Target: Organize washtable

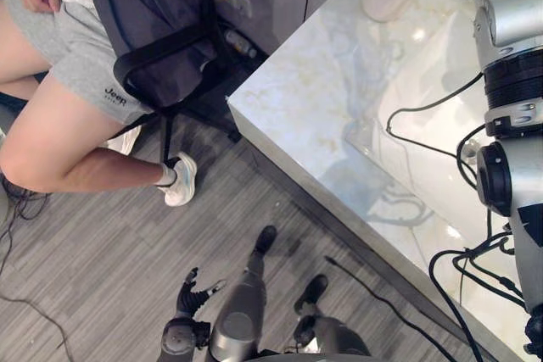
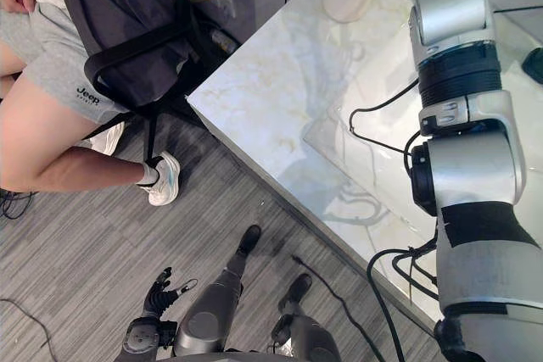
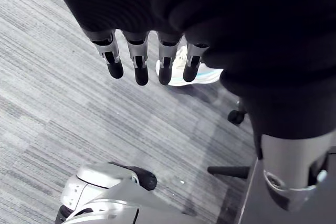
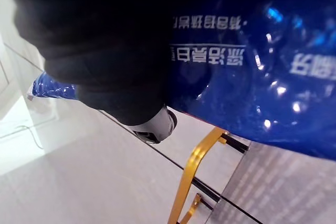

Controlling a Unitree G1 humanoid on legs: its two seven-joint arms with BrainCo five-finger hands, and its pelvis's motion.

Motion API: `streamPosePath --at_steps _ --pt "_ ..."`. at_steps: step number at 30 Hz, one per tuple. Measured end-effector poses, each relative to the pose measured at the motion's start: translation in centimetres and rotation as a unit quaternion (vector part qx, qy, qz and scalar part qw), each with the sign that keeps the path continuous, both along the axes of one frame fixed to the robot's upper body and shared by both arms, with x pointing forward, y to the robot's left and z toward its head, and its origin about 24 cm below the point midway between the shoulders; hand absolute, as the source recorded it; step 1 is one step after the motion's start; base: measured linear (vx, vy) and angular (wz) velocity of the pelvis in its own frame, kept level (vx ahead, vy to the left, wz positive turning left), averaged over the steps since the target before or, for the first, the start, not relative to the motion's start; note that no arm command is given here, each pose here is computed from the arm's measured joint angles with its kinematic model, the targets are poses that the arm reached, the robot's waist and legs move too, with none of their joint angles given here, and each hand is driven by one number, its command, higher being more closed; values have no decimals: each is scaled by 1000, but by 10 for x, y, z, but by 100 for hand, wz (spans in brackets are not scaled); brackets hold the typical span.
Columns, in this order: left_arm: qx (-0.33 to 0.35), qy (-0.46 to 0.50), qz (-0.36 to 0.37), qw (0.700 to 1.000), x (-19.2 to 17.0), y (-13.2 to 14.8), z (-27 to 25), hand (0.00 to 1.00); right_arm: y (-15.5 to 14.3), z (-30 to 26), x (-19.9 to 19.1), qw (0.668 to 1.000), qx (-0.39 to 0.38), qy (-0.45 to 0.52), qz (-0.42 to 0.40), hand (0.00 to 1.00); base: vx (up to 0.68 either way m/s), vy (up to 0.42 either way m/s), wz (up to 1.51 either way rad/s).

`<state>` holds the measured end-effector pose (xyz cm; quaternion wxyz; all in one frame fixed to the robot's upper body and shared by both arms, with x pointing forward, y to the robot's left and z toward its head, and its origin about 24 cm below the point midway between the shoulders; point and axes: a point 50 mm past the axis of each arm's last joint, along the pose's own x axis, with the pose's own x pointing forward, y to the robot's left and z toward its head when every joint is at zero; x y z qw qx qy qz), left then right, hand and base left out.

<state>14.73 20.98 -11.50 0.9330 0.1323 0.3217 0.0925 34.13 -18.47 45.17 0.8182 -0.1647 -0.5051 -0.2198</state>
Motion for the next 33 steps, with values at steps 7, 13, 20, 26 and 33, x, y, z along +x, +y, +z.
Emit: streamPosePath --at_steps 7,13,20,26,33 --pt "0 1 -10 1000 0 -3 0 0 -2 -5 6 1000 1 19 -8 100 32 23 13" --pt "0 1 -10 1000 0 -3 -1 0 -1 -5 6 1000 2 17 -9 0 -4 11 -1" --pt "1 4 -11 1000 0 -4 -1 0 -1 -6 6 1000 6 15 -10 0 -4 20 0" --pt "3 4 -8 1000 -1 -4 -2 0 -2 -17 11 999 11 28 -9 0 -7 23 -1" --pt "4 6 -7 1000 -1 -4 -2 0 -6 -39 22 998 27 57 -7 0 0 0 0"
